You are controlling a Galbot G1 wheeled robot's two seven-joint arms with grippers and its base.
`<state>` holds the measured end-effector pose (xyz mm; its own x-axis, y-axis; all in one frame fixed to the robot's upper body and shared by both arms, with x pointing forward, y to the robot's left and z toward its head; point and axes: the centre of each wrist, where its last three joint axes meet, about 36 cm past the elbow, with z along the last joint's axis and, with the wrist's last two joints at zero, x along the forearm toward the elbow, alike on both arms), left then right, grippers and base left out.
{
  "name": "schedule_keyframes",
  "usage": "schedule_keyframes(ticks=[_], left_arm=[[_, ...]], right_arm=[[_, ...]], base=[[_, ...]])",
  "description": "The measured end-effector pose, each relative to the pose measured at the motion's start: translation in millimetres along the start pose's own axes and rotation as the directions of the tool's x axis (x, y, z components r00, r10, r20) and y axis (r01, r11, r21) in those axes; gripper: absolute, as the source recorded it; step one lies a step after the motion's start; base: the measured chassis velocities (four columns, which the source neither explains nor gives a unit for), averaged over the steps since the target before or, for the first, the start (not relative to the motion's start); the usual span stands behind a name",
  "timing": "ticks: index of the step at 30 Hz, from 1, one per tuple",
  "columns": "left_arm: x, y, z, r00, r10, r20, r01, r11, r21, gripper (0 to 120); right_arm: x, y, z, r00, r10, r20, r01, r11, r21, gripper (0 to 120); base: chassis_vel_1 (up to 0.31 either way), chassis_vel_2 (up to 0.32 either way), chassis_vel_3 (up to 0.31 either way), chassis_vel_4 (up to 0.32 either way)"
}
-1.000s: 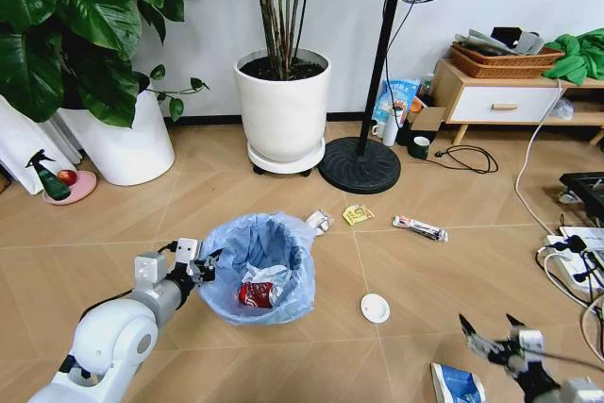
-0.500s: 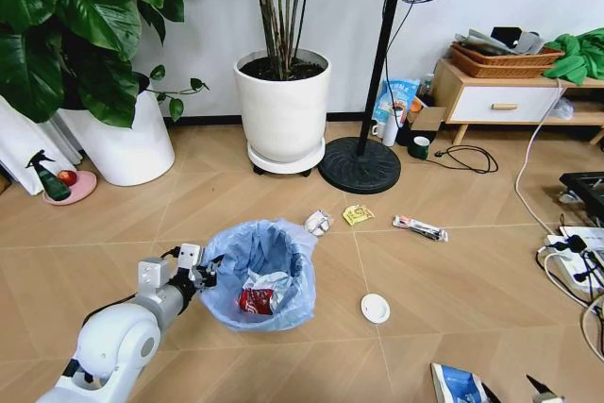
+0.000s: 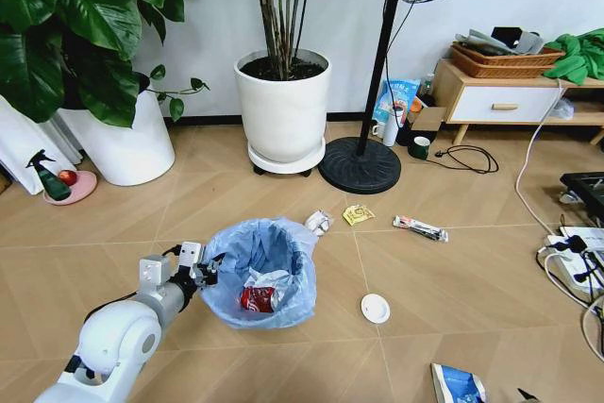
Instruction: Pick up the trash bin and place the garbage on the floor into it.
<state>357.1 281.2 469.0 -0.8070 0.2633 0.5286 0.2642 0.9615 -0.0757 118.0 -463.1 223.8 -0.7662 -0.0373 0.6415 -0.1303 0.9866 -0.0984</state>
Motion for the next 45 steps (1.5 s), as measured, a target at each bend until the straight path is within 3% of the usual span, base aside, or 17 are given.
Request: schedule_keyframes(ticks=[6, 18, 28, 33, 45], left_arm=[[-1.8, 1.6, -1.2, 1.000, -0.002, 0.000, 0.002, 1.000, -0.002, 0], [-2.8, 1.8, -1.1, 1.000, -0.001, -0.002, 0.001, 1.000, -0.003, 0], [-3.7, 1.6, -2.0, 1.000, -0.001, 0.000, 0.001, 1.000, -0.003, 0], [-3.7, 1.6, -1.9, 1.000, -0.001, 0.000, 0.001, 1.000, -0.003, 0], [-2.3, 1.6, -3.4, 1.000, -0.001, 0.004, 0.001, 1.000, -0.005, 0]], right_arm=[[-18.6, 9.6, -0.7, 1.000, -0.005, -0.011, 0.004, 1.000, -0.029, 88], [-42.5, 18.2, 2.0, 0.999, -0.014, -0.031, 0.013, 0.999, -0.046, 45], [-46.5, 24.0, 5.3, 0.999, -0.003, -0.033, 0.001, 0.999, -0.050, 16], [-47.4, 24.4, 6.3, 0.999, 0.003, -0.034, -0.005, 0.999, -0.049, 6], [-47.0, 15.8, -11.8, 0.999, 0.044, 0.004, -0.044, 0.997, -0.061, 6]], base=[[0.000, 0.000, 0.000, 0.000], [0.000, 0.000, 0.000, 0.000], [0.000, 0.000, 0.000, 0.000], [0.000, 0.000, 0.000, 0.000], [0.000, 0.000, 0.000, 0.000]])
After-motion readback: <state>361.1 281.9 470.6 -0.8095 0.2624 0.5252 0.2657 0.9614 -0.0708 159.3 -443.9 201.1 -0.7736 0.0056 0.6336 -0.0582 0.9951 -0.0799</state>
